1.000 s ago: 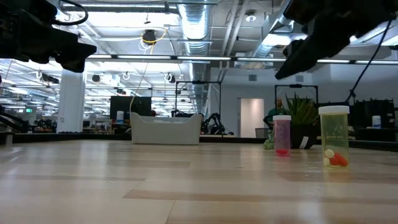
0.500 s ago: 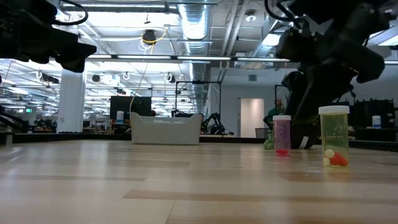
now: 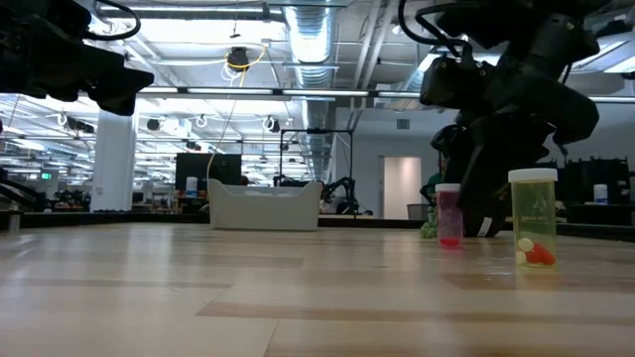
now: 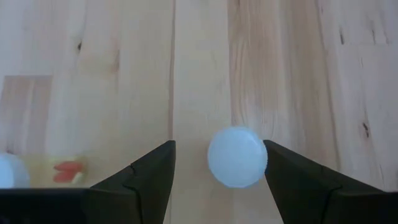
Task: Pick and place pill bottles into a basket
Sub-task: Put the pink pill bottle into the gray container
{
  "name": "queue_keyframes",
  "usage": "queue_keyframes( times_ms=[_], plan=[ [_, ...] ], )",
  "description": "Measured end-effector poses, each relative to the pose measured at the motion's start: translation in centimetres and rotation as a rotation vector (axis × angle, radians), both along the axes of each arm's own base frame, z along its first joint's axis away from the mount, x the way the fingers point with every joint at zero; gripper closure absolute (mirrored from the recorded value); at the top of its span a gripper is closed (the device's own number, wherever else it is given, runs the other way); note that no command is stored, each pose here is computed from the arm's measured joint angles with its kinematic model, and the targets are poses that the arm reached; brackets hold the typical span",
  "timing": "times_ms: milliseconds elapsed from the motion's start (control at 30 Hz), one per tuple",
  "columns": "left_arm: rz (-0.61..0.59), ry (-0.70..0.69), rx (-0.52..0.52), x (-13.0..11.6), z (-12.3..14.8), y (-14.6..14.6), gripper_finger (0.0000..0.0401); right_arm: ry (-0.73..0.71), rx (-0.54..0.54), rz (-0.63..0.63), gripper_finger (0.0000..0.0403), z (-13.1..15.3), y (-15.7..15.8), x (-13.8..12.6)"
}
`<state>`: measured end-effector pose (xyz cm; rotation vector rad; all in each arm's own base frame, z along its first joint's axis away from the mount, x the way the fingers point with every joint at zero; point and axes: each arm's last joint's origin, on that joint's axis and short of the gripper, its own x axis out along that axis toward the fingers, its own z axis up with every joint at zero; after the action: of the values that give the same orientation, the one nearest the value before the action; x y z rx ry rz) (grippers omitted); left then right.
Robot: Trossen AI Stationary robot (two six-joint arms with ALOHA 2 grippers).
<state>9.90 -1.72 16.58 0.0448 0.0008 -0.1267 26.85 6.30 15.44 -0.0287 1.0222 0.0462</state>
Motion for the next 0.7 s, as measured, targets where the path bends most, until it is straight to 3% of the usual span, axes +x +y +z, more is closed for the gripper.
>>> queue_keyframes(
  times_ms=[200,533,700],
  plan=[
    [0.000,0.000,0.000,0.0,0.0,0.0,0.0193,0.006,-0.003,-0.010,0.0191,0.2,-0.2,0.5],
    [0.000,0.000,0.000,0.0,0.0,0.0,0.0193,0.003,-0.003,-0.040,0.0292,0.5,-1.1,0.6],
    [0.000,0.000,0.000,0.0,0.0,0.0,0.0193,0.006,-0.015,-0.047,0.0300,0.6,-1.8,0.8]
  ],
)
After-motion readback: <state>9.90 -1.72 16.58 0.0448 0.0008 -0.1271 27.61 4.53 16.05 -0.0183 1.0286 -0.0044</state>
